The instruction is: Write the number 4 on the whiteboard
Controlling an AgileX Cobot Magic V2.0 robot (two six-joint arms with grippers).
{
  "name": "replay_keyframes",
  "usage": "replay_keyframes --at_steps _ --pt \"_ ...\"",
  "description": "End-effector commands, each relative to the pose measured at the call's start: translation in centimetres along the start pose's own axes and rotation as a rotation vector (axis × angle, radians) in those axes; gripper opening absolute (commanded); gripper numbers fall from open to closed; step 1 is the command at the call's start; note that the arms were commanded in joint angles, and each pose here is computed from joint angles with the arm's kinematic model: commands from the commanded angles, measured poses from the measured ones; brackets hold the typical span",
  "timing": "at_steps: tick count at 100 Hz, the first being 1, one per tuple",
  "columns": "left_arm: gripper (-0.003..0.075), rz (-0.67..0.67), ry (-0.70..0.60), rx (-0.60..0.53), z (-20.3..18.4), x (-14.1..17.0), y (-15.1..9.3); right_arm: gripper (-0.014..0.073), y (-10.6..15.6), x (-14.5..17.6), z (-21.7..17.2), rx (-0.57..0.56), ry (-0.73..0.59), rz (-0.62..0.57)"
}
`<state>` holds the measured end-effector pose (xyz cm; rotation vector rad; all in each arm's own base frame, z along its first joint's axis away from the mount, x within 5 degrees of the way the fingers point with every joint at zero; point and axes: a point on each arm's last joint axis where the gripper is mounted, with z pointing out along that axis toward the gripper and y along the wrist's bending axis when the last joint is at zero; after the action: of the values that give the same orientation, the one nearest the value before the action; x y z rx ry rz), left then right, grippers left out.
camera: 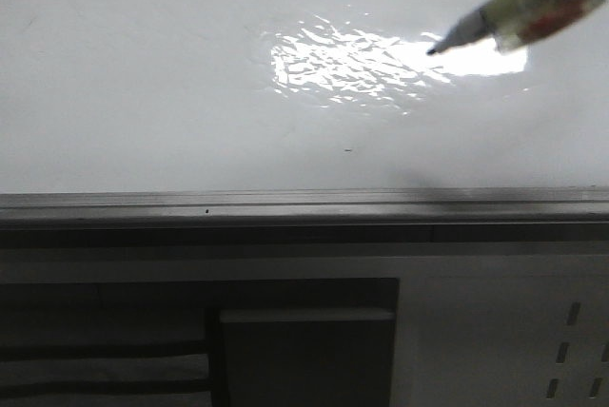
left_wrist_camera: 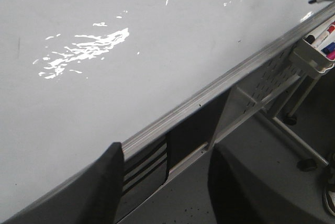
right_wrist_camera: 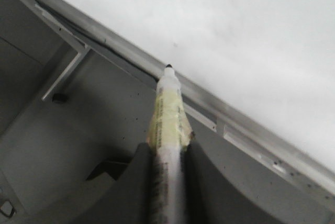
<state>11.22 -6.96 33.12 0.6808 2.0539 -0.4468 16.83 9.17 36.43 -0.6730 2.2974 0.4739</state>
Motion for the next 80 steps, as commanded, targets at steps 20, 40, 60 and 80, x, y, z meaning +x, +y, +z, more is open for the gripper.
replay_keyframes --at_steps 20,40,60,80 --pt "0.0345 -0.035 -0.111 -0.025 -0.5 -1.5 0.2 -0.0046 -0.2 -3.8 0.9 0.009 -0.175 -0.021" --pt "0.0345 -0.035 -0.139 -0.039 -0.5 -1.8 0.3 -0.0046 1.4 -5.1 3.7 -0.034 -0.225 -0.068" --pt "0.0345 -0.033 -0.159 -0.051 -0.6 -1.9 0.4 -0.0046 1.1 -5.7 6.7 -0.022 -0.221 -0.075" --pt "0.0345 -0.031 -0.161 -0.055 -0.6 -2.0 0.5 -0.0046 0.5 -5.9 7.9 0.009 -0.251 -0.059"
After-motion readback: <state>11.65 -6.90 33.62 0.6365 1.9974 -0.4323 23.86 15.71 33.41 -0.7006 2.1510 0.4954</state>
